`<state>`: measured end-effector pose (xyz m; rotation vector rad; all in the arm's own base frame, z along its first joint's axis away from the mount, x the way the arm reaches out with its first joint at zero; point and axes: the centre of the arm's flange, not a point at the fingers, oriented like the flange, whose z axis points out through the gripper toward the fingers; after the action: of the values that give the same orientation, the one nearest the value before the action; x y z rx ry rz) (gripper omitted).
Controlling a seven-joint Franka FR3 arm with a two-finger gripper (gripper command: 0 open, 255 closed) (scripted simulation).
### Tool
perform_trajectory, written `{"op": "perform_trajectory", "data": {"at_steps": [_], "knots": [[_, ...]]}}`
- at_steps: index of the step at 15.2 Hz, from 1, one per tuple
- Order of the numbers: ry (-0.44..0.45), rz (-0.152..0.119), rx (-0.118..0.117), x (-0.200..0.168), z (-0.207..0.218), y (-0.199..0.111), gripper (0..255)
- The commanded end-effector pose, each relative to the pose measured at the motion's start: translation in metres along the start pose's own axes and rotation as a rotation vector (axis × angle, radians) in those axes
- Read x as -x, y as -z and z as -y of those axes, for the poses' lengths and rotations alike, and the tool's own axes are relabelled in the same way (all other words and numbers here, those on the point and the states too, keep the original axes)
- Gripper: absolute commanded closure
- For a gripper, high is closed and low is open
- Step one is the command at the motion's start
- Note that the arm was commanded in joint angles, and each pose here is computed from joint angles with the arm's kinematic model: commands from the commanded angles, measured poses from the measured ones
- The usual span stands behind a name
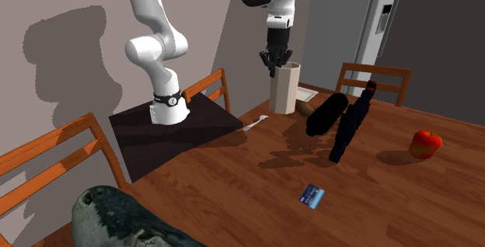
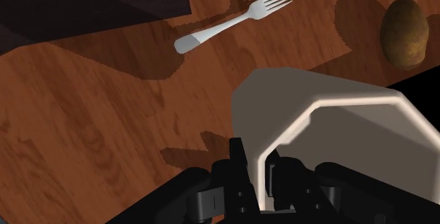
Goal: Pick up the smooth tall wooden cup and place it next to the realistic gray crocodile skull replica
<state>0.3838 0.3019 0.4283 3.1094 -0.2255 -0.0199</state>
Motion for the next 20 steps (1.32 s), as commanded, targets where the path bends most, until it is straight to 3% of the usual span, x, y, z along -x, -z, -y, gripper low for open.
{"op": "perform_trajectory", "data": {"at_steps": [1, 20], "knots": [[0.0, 0.0, 0.0, 0.0, 0.001, 0.01, 255], [0.0, 0.0, 0.0, 0.001, -0.001, 0.11, 255]]}}
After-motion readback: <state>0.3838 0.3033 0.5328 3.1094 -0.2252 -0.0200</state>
